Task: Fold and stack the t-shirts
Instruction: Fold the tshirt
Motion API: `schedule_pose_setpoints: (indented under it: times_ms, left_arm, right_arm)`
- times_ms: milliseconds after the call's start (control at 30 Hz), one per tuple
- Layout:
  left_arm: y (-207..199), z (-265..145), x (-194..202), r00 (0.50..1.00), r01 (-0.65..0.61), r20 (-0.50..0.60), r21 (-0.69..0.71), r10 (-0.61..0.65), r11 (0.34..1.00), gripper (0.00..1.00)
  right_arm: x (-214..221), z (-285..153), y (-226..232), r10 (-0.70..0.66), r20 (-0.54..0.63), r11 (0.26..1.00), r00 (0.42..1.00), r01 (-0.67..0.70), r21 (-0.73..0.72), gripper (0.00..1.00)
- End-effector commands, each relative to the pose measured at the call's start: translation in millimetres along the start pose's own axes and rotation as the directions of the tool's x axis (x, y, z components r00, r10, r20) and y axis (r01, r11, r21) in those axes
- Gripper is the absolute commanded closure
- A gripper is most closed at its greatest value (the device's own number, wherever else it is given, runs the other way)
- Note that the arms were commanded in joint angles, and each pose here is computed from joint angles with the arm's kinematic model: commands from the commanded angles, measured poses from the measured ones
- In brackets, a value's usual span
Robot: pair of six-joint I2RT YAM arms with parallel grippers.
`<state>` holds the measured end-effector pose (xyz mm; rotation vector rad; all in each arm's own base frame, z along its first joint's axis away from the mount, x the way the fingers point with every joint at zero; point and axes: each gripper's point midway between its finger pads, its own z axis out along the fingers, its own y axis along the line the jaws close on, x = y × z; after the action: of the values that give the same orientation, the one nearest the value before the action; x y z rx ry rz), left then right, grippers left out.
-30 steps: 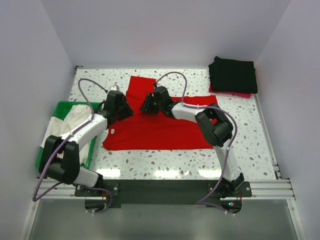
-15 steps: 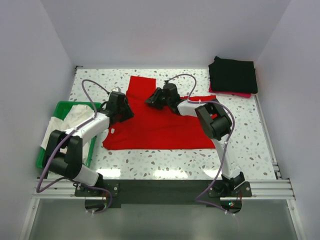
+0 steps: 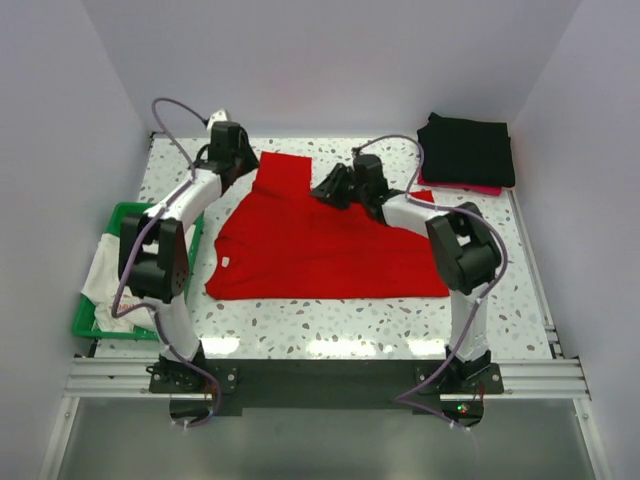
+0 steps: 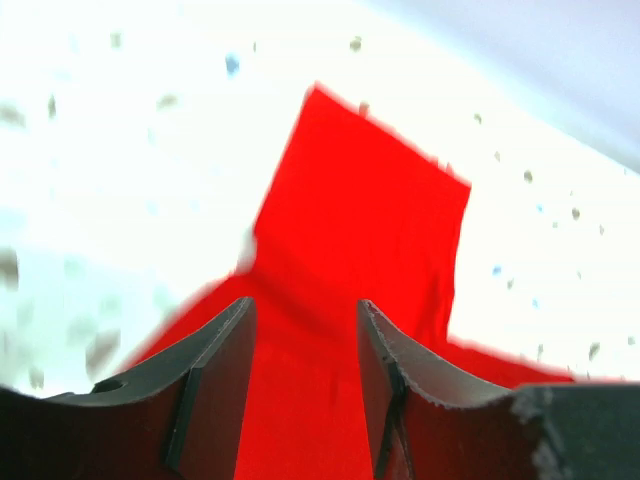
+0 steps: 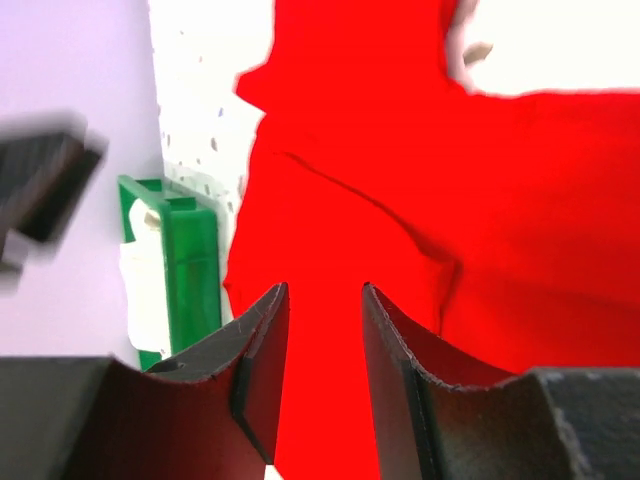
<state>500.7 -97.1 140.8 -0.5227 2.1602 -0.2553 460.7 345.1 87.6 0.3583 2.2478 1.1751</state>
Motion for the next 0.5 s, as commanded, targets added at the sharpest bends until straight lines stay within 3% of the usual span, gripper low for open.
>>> schedule_pose_setpoints:
  times_ms: [0,267,467]
  left_arm:
    - [-2,39,-45,0.989,-0.092,0.114,-0.025,0.095,0.995,0.5]
    - [-29,114,-68,0.961,-0.235,0.162,0.051,0.224,0.971,0.42]
    - [-22,157,-46,0.952,-0.28,0.145,0.059,0.27,0.958,0.33]
  right_arm:
    - [-39,-56,28,-0.184,0.08,0.983,0.98,0.182,0.03,0.61]
    - [-31,-120,11,-0.335,0.048,0.93,0.941,0.322,0.177,0.6]
    - [-27,-159,0,-0.408,0.057,0.889,0.911,0.383,0.253,0.6]
